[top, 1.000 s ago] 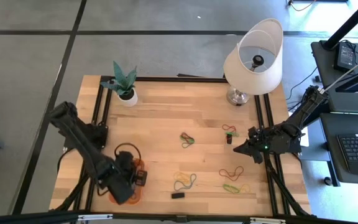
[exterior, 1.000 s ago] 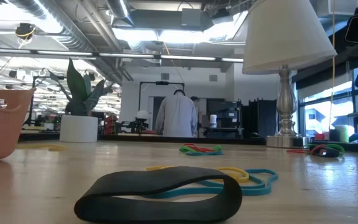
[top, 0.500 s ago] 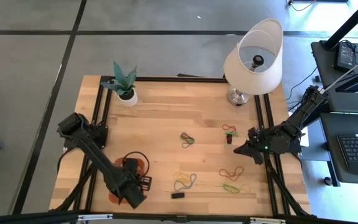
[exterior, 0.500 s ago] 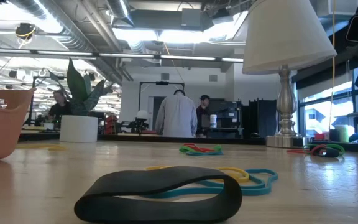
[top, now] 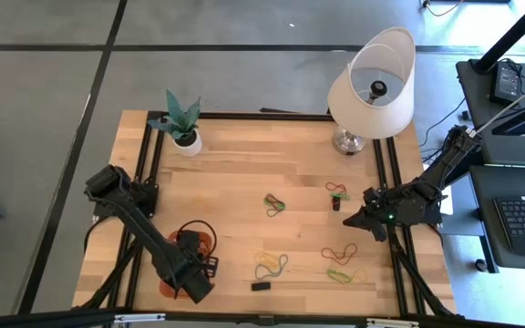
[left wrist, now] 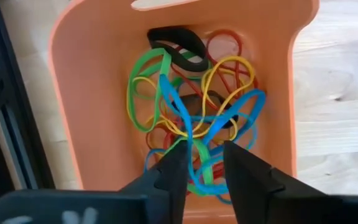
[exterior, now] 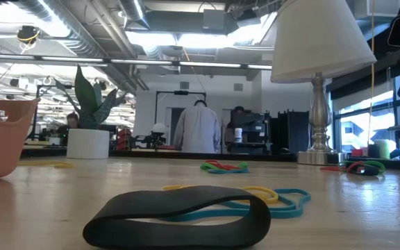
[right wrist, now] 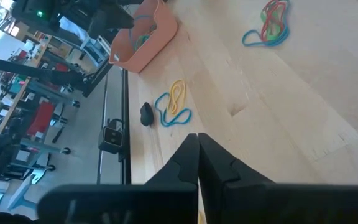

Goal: Pick and place rubber bands into bin
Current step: Put the blue rubber band into the orange bin, then put the red rubber band into the orange bin

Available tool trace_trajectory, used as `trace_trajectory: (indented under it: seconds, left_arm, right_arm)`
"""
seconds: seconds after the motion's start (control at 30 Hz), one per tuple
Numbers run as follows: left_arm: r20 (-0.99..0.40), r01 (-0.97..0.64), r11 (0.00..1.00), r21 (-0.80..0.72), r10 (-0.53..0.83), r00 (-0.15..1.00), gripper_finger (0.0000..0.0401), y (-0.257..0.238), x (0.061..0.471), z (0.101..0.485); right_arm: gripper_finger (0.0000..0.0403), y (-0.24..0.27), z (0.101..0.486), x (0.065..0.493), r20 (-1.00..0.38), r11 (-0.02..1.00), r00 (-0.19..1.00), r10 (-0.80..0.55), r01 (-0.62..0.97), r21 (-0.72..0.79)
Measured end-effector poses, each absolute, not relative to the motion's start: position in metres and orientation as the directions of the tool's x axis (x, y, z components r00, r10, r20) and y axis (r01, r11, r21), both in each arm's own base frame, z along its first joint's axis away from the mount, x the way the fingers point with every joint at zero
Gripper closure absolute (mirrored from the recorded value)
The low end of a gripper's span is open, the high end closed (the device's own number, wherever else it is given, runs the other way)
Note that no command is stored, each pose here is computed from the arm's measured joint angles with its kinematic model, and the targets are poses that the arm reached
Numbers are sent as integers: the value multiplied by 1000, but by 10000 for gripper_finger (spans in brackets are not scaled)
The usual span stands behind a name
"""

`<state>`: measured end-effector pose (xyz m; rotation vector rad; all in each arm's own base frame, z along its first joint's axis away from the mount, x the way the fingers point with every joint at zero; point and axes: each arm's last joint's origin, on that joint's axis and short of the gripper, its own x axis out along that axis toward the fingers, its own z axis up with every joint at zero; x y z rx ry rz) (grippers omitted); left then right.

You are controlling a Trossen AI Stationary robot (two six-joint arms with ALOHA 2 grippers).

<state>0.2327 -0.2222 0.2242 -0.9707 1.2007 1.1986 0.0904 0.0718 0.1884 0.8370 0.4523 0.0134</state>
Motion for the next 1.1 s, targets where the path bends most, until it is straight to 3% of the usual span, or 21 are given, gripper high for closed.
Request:
trace_trajectory:
  seconds: [0.17,0.37,0.57,0.83,1.0,1.1]
  left_arm:
    - [-991,-986,159,51,129,-30,284,-222,235,229]
    - [-994,-971,239,28,110,-2,290,-217,244,239]
    - [-989,-939,316,136,-6,-145,305,-207,249,240]
    - [-993,-898,433,81,112,-35,341,-182,270,240]
    - [-983,-824,564,59,177,51,390,-165,286,240]
    - [-974,-759,646,76,210,81,398,-154,293,241]
  right_arm:
    - [402,72,188,90,-382,676,905,187,164,718]
    - [400,72,188,90,-382,677,905,186,163,717]
    - [387,72,188,90,-381,661,906,186,172,730]
    - [393,72,188,90,-386,661,904,184,176,729]
    - [397,70,187,90,-392,670,907,153,196,716]
    - [398,71,190,92,-353,655,925,140,181,734]
